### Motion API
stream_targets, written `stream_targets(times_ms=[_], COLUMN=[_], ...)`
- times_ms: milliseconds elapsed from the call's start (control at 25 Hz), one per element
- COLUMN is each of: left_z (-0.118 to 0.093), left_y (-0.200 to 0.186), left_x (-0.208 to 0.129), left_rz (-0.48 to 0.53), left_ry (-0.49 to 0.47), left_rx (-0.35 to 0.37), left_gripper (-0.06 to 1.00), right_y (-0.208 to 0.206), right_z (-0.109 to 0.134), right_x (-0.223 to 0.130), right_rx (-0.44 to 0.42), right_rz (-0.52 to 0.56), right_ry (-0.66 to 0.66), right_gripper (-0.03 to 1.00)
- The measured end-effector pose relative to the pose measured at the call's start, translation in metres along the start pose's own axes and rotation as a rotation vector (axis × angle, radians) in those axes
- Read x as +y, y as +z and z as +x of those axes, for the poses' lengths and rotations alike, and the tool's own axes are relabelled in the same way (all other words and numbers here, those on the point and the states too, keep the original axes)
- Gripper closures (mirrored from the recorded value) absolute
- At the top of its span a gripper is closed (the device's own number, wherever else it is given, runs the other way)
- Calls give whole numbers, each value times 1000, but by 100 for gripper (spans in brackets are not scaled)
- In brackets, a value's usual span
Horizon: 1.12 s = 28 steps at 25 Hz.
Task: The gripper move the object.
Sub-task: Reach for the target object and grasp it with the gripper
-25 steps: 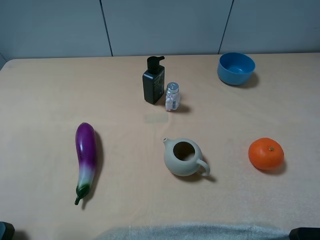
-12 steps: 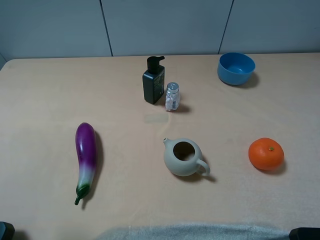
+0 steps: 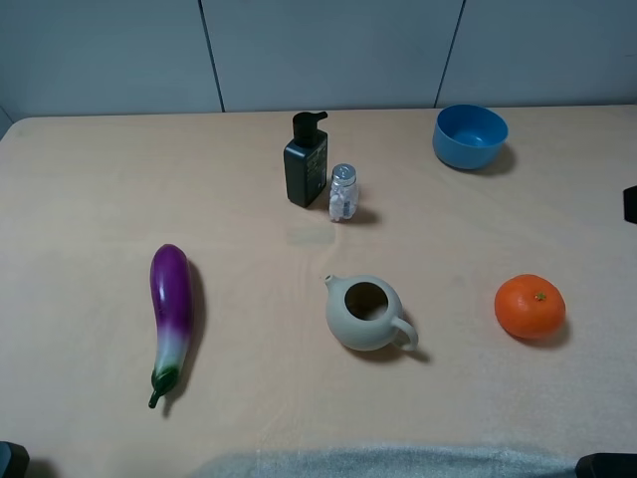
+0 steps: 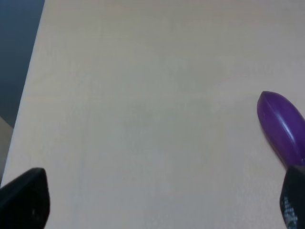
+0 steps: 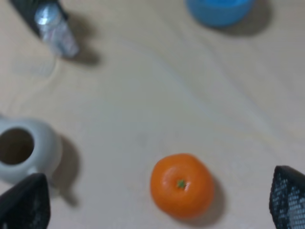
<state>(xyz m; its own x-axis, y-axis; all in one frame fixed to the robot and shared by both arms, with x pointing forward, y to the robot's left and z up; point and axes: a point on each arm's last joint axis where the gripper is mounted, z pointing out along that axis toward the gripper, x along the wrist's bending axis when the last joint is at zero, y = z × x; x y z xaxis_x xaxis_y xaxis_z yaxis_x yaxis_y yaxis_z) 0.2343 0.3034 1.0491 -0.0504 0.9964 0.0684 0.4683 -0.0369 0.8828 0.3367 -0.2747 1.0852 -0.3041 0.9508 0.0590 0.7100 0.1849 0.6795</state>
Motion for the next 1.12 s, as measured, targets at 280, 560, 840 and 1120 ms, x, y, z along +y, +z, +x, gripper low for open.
stream_targets(times_ms=[280, 560, 840, 1120], left_z=[0, 0, 0, 0], left_y=[0, 0, 0, 0], left_x=[0, 0, 0, 0], left_rz=[0, 0, 0, 0], left_ry=[0, 0, 0, 0], left_rx=[0, 0, 0, 0], left_gripper=[-2, -2, -2, -2], right_y=[43, 83, 115, 138], right_z=[8, 24, 44, 67], right_x=[9, 13, 11, 12], right_rx=[110, 177, 213, 234], right_rz=[211, 349, 444, 494], right_ry=[-94, -167, -186, -188], right_gripper=[28, 28, 28, 28])
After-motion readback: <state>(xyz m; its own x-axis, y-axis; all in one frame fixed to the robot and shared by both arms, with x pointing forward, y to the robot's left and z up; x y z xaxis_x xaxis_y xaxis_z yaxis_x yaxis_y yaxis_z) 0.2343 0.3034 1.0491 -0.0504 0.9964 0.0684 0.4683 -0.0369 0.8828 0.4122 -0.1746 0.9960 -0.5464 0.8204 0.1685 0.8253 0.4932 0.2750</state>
